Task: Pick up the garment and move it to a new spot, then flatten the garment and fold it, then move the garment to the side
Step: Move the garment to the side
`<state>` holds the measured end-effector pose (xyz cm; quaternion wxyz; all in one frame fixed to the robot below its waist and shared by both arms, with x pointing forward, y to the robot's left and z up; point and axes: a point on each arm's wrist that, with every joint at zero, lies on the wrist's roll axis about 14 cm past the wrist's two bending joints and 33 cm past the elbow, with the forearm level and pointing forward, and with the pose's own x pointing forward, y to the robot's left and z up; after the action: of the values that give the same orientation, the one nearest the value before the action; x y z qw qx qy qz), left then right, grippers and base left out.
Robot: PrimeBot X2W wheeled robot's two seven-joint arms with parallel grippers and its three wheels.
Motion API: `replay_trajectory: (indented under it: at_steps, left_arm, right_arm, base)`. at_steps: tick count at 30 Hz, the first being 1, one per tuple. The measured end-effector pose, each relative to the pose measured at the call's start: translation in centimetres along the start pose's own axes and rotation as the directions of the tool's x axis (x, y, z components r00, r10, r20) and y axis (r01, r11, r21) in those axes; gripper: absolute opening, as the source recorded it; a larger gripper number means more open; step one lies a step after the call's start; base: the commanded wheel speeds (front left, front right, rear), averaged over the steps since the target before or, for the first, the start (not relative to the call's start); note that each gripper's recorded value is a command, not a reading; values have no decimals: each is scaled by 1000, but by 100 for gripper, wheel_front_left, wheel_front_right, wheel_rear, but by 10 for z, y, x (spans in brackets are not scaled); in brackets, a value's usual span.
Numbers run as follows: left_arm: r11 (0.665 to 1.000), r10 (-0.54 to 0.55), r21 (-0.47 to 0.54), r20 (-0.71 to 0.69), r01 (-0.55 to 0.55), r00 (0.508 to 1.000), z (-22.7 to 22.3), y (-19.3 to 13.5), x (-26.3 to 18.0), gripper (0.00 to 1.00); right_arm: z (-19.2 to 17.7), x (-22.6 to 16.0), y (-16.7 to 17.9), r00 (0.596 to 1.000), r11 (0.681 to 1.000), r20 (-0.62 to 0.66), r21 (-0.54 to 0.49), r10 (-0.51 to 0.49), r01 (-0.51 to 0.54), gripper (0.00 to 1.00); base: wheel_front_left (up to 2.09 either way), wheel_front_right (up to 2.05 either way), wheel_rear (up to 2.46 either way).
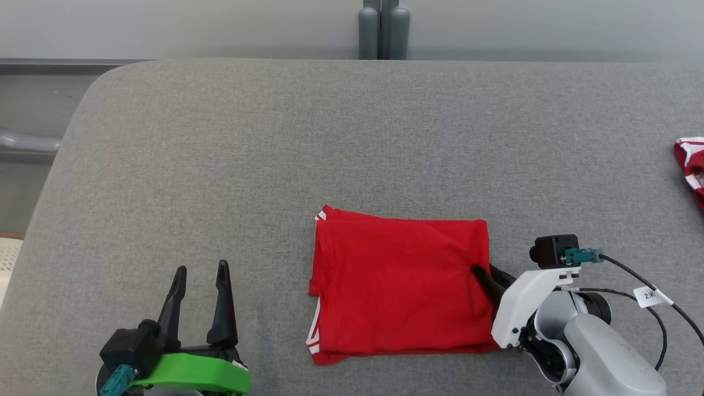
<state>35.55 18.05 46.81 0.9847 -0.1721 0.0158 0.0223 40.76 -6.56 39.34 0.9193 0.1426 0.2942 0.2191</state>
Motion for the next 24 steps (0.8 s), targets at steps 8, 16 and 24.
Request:
replay_trajectory:
  at_steps: [8, 16, 24]
  left_arm:
    - [998, -62, 14, -10, 62, 998, -4, -17, 12, 100]
    - [978, -209, 12, -32, 210, 977, -15, -62, 35, 100]
    - [922, -386, -1, -73, 387, 919, -37, -122, 56, 100]
  right_arm:
    - [30, -9, -23, 993, 998, 106, -35, -46, 50, 0]
    - [60, -55, -89, 958, 972, 198, -70, -207, 224, 0]
    - [78, -115, -142, 882, 920, 292, -17, -370, 391, 0]
  base:
    - [0, 0, 0]
    - [0, 0, 0]
    - [0, 0, 0]
